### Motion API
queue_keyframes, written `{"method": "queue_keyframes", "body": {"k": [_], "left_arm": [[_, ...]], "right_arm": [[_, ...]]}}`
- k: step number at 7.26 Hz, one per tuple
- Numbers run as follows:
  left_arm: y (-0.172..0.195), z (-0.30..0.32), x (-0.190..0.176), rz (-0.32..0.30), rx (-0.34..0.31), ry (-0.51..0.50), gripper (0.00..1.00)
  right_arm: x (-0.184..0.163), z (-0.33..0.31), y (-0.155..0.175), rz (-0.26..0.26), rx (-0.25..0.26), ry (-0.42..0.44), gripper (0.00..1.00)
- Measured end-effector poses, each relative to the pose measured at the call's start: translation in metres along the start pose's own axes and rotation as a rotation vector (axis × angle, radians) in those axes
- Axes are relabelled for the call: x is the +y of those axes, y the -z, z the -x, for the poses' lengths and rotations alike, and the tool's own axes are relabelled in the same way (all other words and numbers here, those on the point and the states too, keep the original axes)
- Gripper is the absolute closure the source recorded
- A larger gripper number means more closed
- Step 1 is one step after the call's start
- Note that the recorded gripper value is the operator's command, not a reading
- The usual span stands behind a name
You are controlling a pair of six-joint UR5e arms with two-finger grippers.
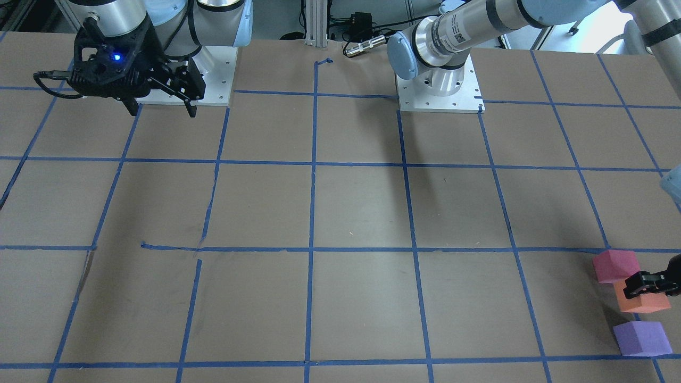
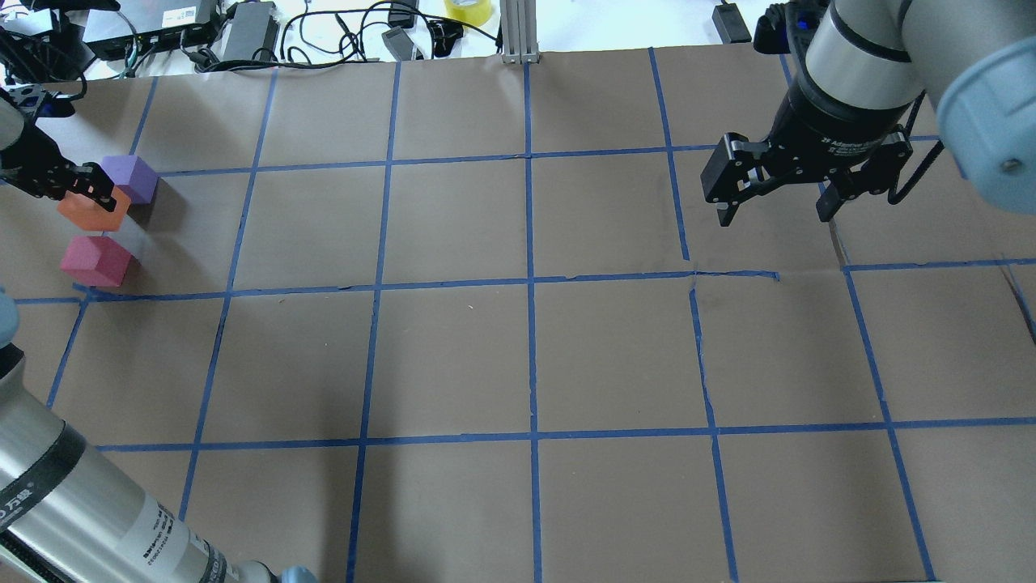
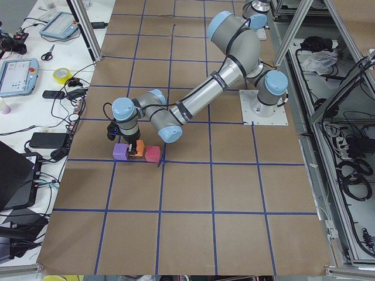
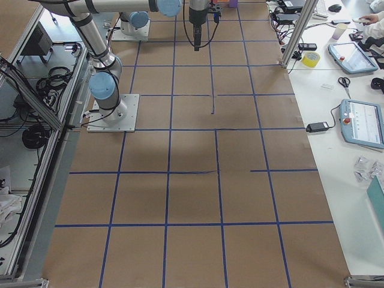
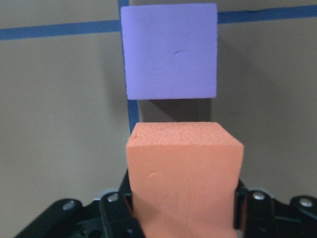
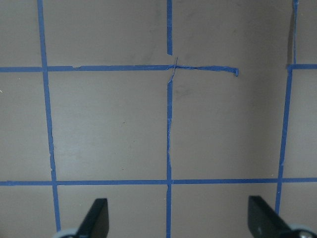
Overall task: Arrange blocks in a line
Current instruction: 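Lower the orange cube between the purple and pink cubes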
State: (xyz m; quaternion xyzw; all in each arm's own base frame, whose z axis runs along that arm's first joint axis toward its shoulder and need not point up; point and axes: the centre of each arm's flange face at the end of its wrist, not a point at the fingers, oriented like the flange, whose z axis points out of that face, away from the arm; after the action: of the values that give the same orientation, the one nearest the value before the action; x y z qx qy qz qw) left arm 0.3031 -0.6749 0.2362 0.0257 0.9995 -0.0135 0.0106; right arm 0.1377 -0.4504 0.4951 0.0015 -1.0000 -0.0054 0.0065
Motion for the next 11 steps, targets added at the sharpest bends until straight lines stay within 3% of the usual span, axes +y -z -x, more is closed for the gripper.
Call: {"method": "queue_keyframes", "body": {"k": [3,11], "left_arm": [[-0.017,0.000,0.001,0.016,0.012,0.000,1.00],[-0.031,0.011,0.002,-0.002,-0.004,0.001,1.00]], "right_arm": [[0.000,-0.003,0.000,0.002,0.027,0.001,0.00],[0.003,-0.002,0.001,0.008,0.021,-0.006,0.00]]}}
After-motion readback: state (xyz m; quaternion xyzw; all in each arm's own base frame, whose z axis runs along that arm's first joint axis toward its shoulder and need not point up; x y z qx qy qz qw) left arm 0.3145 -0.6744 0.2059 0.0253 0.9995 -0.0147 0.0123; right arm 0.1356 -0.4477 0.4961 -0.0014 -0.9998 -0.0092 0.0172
